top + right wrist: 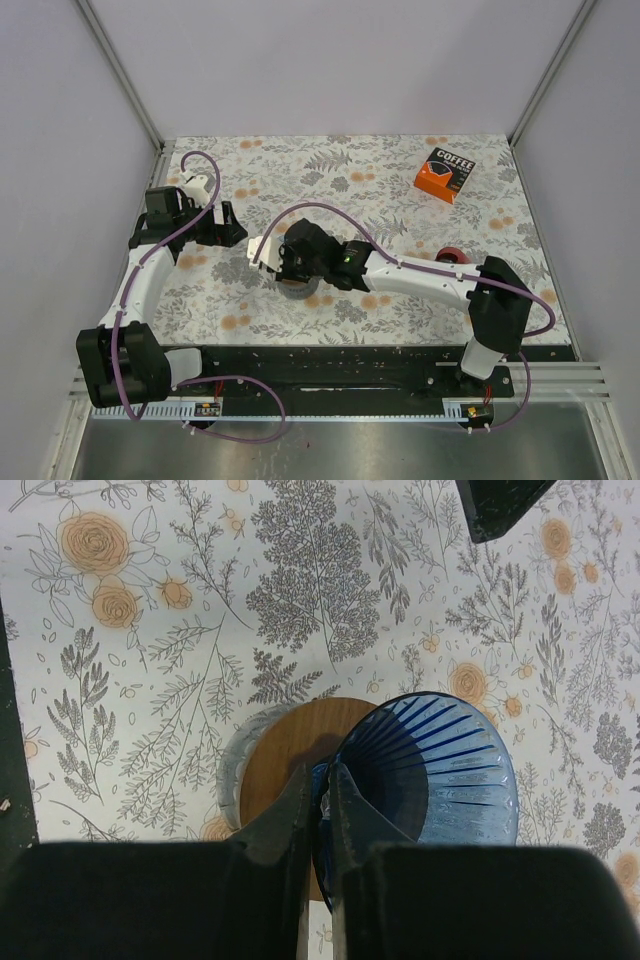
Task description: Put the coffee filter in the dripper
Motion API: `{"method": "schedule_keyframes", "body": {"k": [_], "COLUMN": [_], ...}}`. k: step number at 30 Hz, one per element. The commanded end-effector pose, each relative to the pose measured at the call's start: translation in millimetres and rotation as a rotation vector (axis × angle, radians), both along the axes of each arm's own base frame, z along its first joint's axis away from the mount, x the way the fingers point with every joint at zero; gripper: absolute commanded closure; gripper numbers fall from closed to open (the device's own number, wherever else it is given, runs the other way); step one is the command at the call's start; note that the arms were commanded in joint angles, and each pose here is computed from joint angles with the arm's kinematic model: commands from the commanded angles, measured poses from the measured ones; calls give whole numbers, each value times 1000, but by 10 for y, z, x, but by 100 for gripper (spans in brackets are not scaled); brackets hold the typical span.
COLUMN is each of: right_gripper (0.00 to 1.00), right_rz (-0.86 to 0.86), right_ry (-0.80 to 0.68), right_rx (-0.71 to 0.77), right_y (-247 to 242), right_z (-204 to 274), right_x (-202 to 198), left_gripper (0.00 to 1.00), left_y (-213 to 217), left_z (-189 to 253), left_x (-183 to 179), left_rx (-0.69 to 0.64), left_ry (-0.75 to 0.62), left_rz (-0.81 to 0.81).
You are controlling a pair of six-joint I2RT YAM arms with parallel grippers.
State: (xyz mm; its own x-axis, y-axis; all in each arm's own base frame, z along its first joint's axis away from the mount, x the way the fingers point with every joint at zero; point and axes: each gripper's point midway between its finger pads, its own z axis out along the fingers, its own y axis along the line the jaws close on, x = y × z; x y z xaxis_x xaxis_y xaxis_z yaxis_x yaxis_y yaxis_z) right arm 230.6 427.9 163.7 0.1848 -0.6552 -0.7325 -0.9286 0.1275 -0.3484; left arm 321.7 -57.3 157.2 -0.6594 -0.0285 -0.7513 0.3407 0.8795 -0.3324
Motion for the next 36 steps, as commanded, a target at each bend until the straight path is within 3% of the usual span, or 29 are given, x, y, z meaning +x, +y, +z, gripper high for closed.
{"method": "schedule_keyframes", "body": {"k": [1,4,13,20,22,23,26,27,32,36], "right_gripper": [100,96,54,40,30,10,8,1,1,1], "right_rz": [3,3,22,49,64,74,82,82,75,-94], "right_ry": [-2,-5,-10,-3,5,11,19,21,58,106], "right_rx": [67,51,12,102,148,167,218,238,343,434], "right_y": [101,74,12,88,134,152,181,183,178,122], "right_z": [4,-47,74,464,643,717,912,985,1385,1664], "right_x": [-112,-129,-172,-255,-305,-334,-365,-376,-462,-313], "left_gripper": [2,2,2,2,2,2,2,2,2,2], "left_y": [-22,-30,-38,-35,-43,-38,-38,-39,-33,-27], "left_z": [135,141,156,158,153,156,147,153,186,223], "left_x": [46,39,33,31,29,35,23,18,11,15], "left_rx": [-19,-23,-29,-30,-34,-33,-35,-34,-33,-31], "left_ry": [-49,-50,-53,-51,-48,-47,-40,-41,-49,-49], "left_rz": [-19,-22,-25,-25,-27,-24,-26,-26,-23,-23]}}
